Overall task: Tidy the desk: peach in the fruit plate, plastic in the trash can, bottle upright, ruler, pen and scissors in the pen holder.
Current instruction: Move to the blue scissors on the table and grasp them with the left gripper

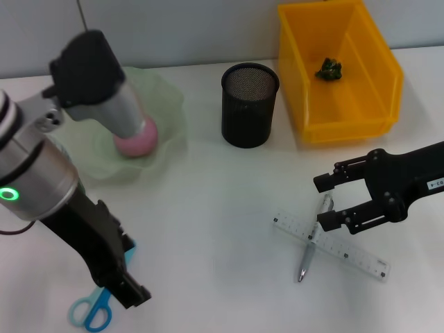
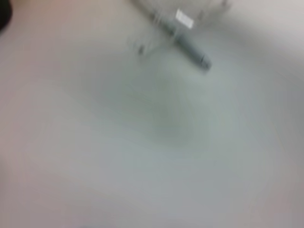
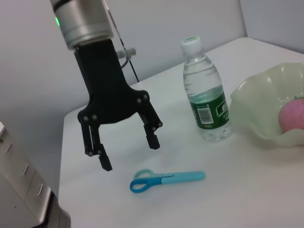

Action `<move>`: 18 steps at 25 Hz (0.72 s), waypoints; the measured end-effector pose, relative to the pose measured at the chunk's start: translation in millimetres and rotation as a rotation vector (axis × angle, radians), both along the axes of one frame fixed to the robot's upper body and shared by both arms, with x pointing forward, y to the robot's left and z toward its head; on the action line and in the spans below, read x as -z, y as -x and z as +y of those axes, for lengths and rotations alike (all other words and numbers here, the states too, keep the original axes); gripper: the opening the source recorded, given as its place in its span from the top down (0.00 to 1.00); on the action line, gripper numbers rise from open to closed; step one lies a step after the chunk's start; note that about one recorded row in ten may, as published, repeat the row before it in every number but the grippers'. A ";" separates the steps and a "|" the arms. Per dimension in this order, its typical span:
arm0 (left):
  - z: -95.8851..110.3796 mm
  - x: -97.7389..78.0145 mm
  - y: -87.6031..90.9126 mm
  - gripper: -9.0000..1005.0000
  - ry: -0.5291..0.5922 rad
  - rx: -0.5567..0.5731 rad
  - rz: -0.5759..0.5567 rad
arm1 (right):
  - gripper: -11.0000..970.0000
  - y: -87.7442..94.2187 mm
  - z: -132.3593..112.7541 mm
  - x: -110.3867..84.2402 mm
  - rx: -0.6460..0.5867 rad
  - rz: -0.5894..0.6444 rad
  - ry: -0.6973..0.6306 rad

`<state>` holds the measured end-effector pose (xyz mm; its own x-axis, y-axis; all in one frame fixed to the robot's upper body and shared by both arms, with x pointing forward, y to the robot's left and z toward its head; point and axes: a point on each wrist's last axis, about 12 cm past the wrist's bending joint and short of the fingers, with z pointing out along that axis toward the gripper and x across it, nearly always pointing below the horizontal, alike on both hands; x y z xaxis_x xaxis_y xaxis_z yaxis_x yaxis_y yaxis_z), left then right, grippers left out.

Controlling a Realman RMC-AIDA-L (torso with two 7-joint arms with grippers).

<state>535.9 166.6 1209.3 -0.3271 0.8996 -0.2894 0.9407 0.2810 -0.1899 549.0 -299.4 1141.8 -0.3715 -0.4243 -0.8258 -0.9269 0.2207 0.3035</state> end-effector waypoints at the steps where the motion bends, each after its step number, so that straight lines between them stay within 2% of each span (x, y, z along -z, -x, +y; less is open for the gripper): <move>1: -4.5 5.2 -2.0 0.14 -0.060 -0.016 0.020 | 0.21 0.1 -0.1 0.1 -0.001 -0.001 0.002; 8: -10.5 18.0 -12.5 0.14 -0.173 -0.095 0.097 | 0.21 0.1 0.5 -0.1 -0.013 -0.005 0.019; 18: -20.4 13.5 -18.5 0.14 -0.207 -0.251 0.116 | 0.21 -2.0 1.6 -2.3 -0.036 -0.052 0.033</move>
<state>554.4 146.2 1195.8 -0.5659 0.8225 -0.0567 0.8127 0.5450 -0.2064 551.0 -297.8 1144.1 -0.3123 -0.4641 -0.8289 -0.9488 0.1963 0.2476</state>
